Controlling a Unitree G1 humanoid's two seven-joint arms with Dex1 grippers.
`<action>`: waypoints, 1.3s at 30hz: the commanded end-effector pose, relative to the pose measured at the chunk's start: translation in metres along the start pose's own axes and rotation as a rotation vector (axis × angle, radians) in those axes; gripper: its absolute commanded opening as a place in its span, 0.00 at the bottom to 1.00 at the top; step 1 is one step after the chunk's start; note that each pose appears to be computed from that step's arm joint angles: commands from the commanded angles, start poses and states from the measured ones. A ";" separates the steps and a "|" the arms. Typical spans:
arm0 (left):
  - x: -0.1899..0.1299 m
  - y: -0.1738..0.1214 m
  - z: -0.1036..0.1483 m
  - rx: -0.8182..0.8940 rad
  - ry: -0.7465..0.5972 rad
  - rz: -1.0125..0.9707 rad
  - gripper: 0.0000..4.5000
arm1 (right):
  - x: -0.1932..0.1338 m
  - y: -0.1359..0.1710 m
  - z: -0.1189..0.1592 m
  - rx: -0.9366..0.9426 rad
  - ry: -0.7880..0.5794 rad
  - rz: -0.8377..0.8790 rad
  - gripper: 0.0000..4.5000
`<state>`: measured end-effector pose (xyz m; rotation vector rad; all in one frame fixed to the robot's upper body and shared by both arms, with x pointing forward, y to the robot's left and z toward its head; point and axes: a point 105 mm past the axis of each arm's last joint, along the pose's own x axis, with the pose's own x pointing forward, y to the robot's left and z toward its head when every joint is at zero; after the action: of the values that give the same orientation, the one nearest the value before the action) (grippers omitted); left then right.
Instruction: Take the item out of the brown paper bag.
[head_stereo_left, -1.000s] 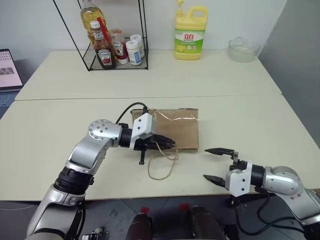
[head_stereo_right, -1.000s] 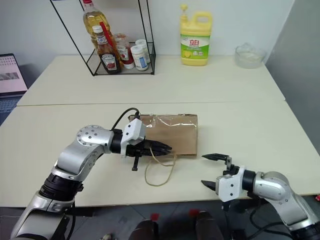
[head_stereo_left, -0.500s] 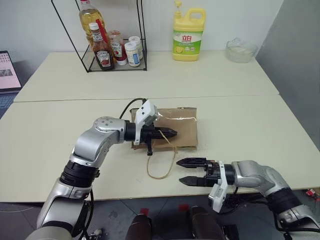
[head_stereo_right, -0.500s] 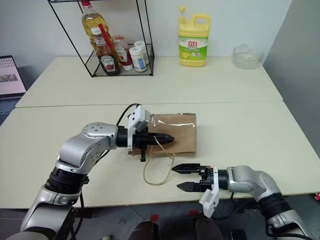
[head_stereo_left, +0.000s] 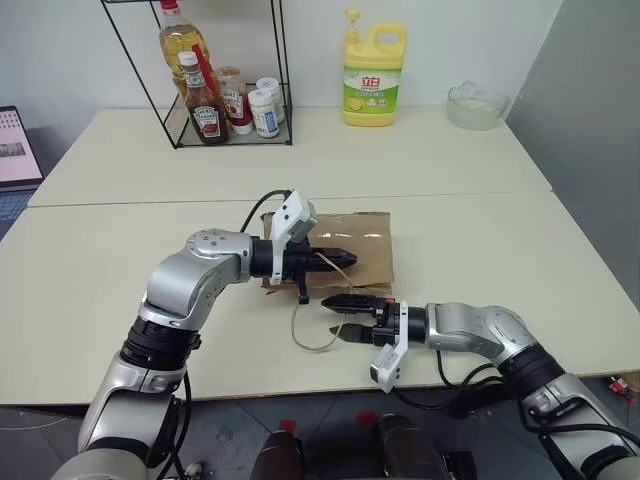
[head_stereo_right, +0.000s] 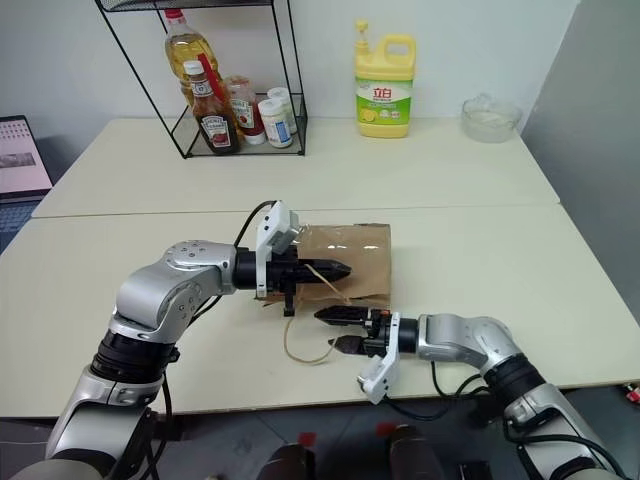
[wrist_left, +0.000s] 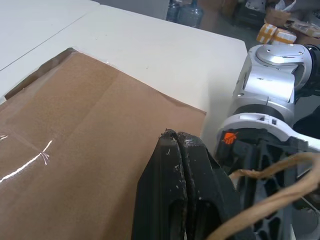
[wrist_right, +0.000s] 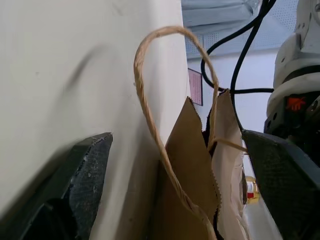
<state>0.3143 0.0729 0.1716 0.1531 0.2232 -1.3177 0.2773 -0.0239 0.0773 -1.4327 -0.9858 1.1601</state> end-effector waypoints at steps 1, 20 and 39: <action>-0.002 -0.003 0.016 0.045 -0.047 0.000 0.00 | -0.006 0.020 -0.006 0.027 0.045 0.087 0.71; -0.010 0.025 0.059 -0.055 -0.113 0.139 0.00 | -0.017 0.054 0.025 0.365 -0.031 0.229 0.00; -0.022 0.042 0.103 -0.013 -0.185 0.222 0.00 | -0.027 0.059 0.018 0.575 0.020 0.327 0.00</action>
<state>0.3599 0.0767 0.2518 0.0362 0.1449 -1.0975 0.2717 -0.0411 0.0619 -1.1416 -0.5305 1.3972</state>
